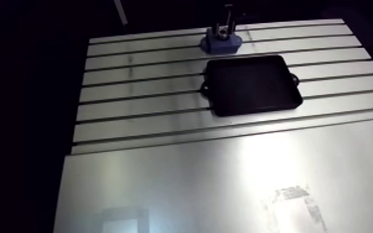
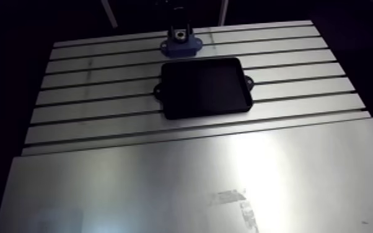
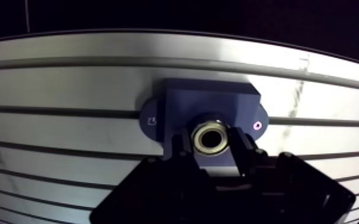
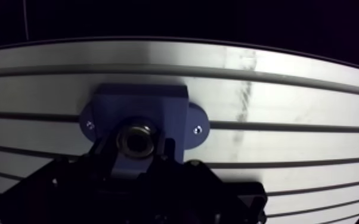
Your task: Pick up the bearing and press it into the housing until flush.
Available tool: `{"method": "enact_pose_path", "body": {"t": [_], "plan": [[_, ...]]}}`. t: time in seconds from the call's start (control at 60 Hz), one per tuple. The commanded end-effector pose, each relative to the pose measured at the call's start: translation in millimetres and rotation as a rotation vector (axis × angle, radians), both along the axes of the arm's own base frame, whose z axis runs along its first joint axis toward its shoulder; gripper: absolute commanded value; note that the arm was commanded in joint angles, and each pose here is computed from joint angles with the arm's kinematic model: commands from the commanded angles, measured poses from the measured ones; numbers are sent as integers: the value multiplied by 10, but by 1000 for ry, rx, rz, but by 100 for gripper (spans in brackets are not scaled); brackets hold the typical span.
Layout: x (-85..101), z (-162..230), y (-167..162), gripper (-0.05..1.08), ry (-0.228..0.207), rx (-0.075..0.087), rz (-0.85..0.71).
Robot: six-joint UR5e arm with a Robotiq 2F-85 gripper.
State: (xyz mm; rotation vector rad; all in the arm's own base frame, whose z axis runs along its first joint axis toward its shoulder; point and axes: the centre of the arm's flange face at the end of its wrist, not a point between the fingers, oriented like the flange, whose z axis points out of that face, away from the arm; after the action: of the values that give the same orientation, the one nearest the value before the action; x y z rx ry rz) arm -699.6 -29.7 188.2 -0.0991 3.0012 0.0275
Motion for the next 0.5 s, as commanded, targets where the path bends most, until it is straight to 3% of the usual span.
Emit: {"method": "enact_pose_path", "body": {"t": [0.017,0.5], "plan": [[-1,-17,8,70,-2,0,-1],[9,-9,7,70,-2,0,-1]]}}
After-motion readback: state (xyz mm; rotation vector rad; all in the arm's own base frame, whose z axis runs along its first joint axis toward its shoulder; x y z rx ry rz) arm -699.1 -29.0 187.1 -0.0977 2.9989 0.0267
